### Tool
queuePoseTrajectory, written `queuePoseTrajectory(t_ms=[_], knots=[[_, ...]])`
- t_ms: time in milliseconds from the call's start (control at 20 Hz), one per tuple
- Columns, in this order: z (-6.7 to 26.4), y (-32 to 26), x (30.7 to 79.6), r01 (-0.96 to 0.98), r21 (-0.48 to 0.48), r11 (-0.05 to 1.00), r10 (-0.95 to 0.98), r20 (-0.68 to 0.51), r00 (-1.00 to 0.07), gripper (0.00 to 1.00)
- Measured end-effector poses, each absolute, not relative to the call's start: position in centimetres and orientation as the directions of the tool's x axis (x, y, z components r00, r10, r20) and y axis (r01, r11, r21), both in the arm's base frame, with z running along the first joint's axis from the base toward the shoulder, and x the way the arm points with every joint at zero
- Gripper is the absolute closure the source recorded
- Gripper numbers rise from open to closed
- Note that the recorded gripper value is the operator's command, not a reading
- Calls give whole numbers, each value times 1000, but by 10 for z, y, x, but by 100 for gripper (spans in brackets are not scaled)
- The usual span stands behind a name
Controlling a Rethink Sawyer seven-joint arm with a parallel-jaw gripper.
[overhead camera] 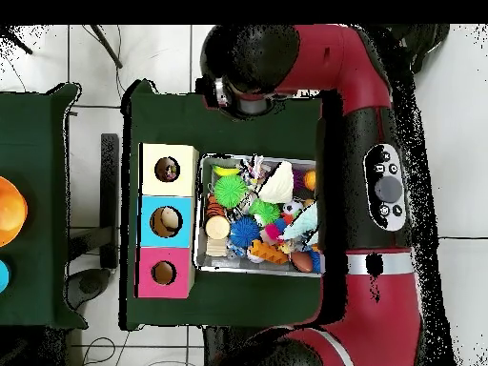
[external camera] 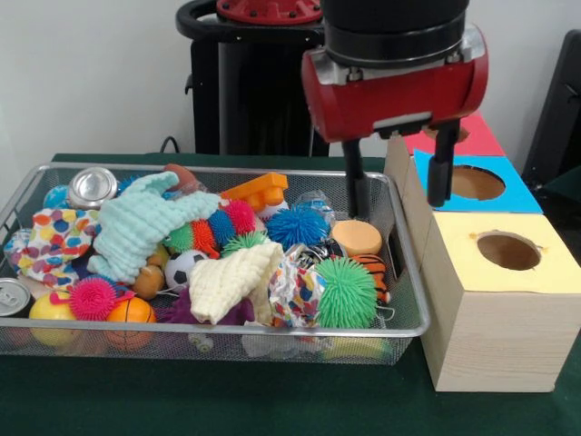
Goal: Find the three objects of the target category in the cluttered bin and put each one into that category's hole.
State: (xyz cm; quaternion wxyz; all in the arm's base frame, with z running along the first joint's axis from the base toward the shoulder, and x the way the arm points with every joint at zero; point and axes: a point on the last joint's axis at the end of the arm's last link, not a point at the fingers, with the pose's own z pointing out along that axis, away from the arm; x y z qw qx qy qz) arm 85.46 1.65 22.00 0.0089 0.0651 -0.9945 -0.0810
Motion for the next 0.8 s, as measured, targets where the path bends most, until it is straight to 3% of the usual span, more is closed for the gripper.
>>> queuePoseTrajectory(t_ms=[800], knots=[[206,-30,886,-186,153,970,-185,-19,-982,0]])
